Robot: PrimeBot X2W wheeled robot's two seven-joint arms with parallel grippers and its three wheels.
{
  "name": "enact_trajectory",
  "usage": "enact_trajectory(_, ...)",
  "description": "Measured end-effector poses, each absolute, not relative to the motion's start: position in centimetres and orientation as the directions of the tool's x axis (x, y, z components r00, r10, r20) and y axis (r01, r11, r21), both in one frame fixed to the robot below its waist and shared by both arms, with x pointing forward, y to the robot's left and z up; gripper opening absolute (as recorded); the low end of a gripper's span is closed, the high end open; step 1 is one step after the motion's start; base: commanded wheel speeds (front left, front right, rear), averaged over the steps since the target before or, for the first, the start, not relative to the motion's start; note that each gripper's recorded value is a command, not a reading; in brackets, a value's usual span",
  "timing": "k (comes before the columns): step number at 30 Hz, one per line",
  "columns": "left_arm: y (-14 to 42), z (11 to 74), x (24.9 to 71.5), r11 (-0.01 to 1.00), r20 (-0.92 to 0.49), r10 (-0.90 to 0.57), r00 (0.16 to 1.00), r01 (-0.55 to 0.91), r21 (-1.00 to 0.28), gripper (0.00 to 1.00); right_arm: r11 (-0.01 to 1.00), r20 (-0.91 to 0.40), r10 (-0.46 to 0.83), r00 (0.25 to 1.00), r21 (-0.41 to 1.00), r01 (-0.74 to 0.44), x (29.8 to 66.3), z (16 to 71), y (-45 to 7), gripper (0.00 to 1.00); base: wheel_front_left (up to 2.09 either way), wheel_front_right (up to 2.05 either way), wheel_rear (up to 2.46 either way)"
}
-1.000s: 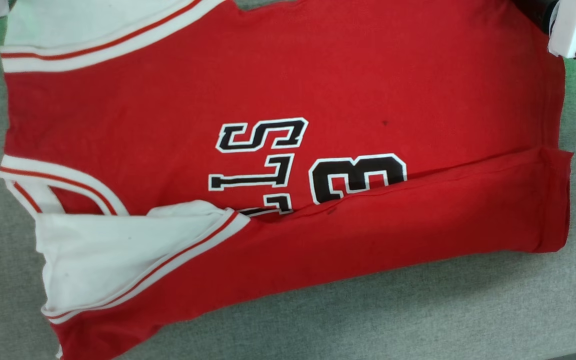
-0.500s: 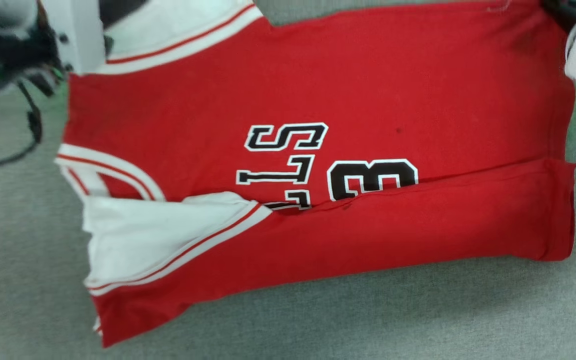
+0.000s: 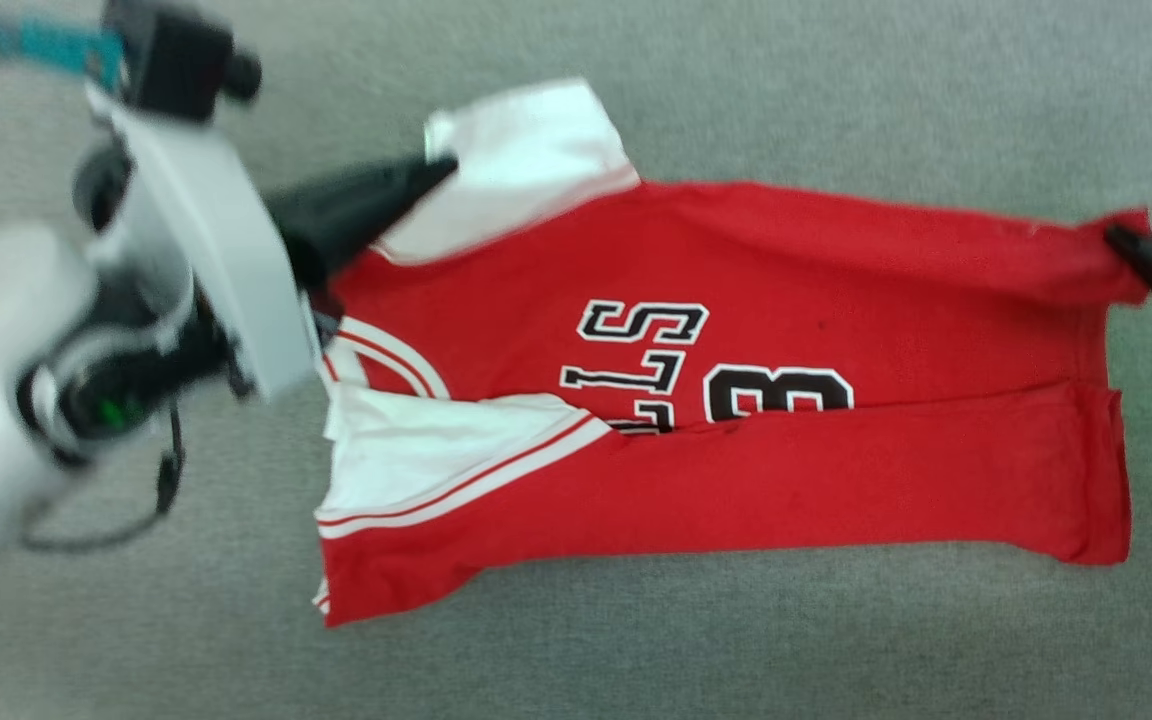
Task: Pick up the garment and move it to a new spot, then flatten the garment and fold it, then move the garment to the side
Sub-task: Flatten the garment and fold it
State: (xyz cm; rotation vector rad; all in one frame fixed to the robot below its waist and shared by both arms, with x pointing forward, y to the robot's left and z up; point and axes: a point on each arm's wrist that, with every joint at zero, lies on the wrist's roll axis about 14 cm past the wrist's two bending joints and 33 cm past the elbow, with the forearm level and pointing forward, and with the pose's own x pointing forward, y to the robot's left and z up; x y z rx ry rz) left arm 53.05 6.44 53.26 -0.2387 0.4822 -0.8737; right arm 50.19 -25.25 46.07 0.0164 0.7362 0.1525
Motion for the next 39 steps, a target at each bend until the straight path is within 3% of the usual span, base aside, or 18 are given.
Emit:
enact_trajectory(11,9.6,54.2,43.3,0.624,-0.199,-0.769,0.607,0.646,-0.44,0.0,0.985,-0.649,0.172,0.741,0.116,-0.127,43.3,47.0,-25.3,0.0,0.0,0.0,0.0)
enact_trajectory(18,11.5,51.9,39.3,0.655,-0.216,-0.729,0.649,0.569,-0.498,0.0,0.984,-0.643,0.174,0.746,0.132,-0.116,41.7,46.7,-24.9,0.0,0.0,0.0,0.0)
enact_trajectory(33,12.7,44.3,40.4,0.734,-0.328,-0.63,0.704,0.403,-0.547,0.0,0.987,-0.688,0.138,0.712,0.158,-0.039,41.6,40.2,-24.1,0.0,0.0,0.0,0.0)
enact_trajectory(39,12.9,42.8,40.9,0.755,-0.345,-0.599,0.723,0.366,-0.543,0.0,0.985,-0.661,0.13,0.739,0.173,-0.019,42.1,39.9,-24.2,0.0,0.0,0.0,0.0)
